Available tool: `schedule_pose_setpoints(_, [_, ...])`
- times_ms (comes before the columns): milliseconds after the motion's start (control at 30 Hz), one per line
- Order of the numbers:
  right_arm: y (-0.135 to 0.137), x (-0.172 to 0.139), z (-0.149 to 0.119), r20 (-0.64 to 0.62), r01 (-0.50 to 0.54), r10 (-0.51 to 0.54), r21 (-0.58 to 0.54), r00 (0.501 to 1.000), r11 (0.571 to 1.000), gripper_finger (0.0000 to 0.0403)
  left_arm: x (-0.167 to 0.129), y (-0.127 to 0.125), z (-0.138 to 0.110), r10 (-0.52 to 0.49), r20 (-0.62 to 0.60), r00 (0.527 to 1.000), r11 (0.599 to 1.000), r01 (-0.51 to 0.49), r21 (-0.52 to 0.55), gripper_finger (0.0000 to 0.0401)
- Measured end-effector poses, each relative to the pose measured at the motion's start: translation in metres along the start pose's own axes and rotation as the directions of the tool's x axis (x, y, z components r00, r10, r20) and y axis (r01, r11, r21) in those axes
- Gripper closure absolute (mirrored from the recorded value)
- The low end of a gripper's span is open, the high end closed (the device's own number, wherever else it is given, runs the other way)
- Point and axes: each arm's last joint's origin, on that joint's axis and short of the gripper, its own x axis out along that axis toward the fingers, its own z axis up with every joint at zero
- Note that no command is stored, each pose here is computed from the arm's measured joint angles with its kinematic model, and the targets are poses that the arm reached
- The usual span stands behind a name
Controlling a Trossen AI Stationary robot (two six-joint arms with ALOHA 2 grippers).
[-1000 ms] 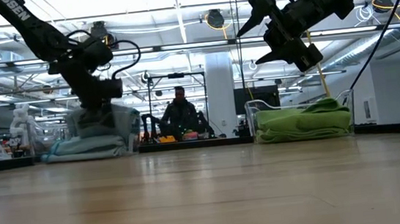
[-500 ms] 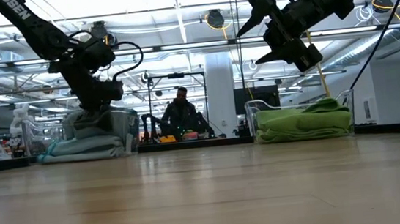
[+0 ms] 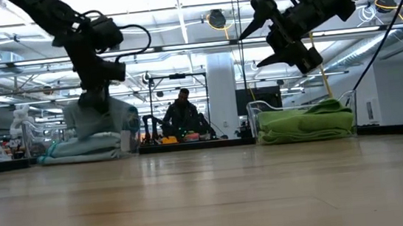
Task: Sort microfiber towel by color & place in baskets
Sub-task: Stack the blue towel on top of the blue towel in the left transparent bin
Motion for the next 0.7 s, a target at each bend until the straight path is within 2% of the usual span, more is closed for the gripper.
schedule_pose_setpoints(233, [-0.001,-0.005,0.012,0.047,-0.004,0.004,0.012,0.999,1.0,0.0124,-0.014,0.0,-0.002,-0.222,0.007,0.975,0.97,0.222,-0.101,0.0192])
schedule_pose_setpoints(467, [-0.002,-0.007,0.016,0.062,-0.006,0.005,0.02,0.998,1.0,0.0124,-0.016,-0.004,-0.003,-0.308,0.027,0.951,0.943,0.308,-0.122,0.0192])
schedule_pose_setpoints(600, [-0.002,-0.007,0.016,0.061,-0.006,0.005,0.02,0.998,1.0,0.0124,-0.02,-0.002,-0.002,-0.405,0.098,0.909,0.871,0.416,-0.262,0.0192])
schedule_pose_setpoints(700, [-0.002,-0.007,0.016,0.061,-0.006,0.005,0.02,0.998,1.0,0.0124,-0.024,0.004,0.003,-0.422,0.149,0.894,0.802,0.445,-0.398,0.0202])
